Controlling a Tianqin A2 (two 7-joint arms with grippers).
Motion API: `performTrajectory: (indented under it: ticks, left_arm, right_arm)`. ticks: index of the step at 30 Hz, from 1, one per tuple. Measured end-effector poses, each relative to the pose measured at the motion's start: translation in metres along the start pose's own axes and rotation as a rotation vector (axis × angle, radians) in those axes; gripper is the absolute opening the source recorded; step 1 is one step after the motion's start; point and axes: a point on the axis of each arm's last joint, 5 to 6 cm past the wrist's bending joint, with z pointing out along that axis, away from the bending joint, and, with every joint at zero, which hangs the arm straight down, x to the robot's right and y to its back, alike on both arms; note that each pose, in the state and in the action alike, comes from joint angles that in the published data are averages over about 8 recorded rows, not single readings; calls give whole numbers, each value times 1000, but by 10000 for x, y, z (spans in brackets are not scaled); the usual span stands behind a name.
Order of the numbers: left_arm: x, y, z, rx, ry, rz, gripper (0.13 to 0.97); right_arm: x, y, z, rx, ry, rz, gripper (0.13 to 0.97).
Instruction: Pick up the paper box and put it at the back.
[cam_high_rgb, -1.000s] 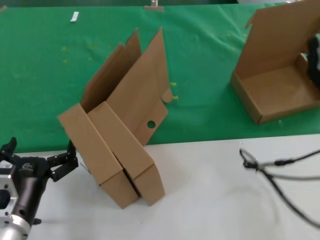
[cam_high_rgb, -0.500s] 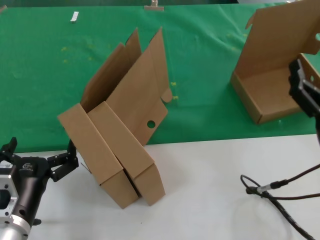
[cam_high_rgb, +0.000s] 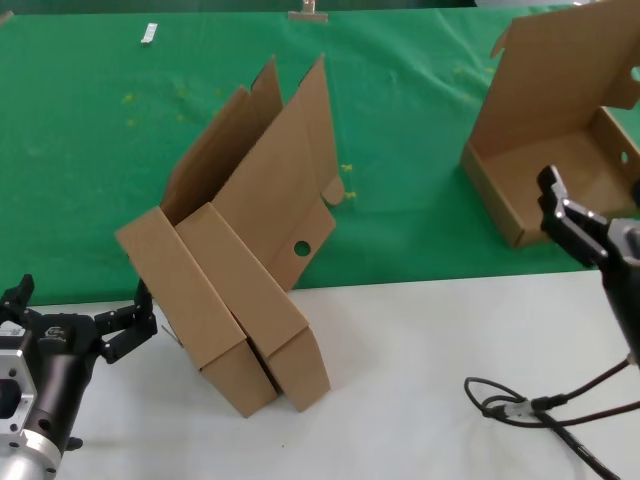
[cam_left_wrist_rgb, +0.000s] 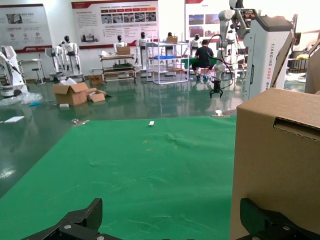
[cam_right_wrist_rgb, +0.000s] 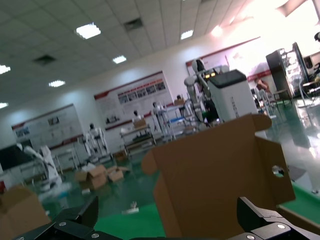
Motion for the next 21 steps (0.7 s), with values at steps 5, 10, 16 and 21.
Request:
performTrajectory:
  ticks: [5,10,16,21]
  left_arm:
    - [0,0,0,0,0,0,966]
    - [0,0,0,0,0,0,966]
    - [0,0,0,0,0,1,966]
    - [0,0,0,0,0,0,966]
  right_arm:
    - [-26,23,-42,-48,8,-29,966]
    - [-54,46,-86,-93,17,-59,966]
    - [-90,73,-143,-142,29,-96,966]
    - [-122,95,-194,-178,39,-128,966]
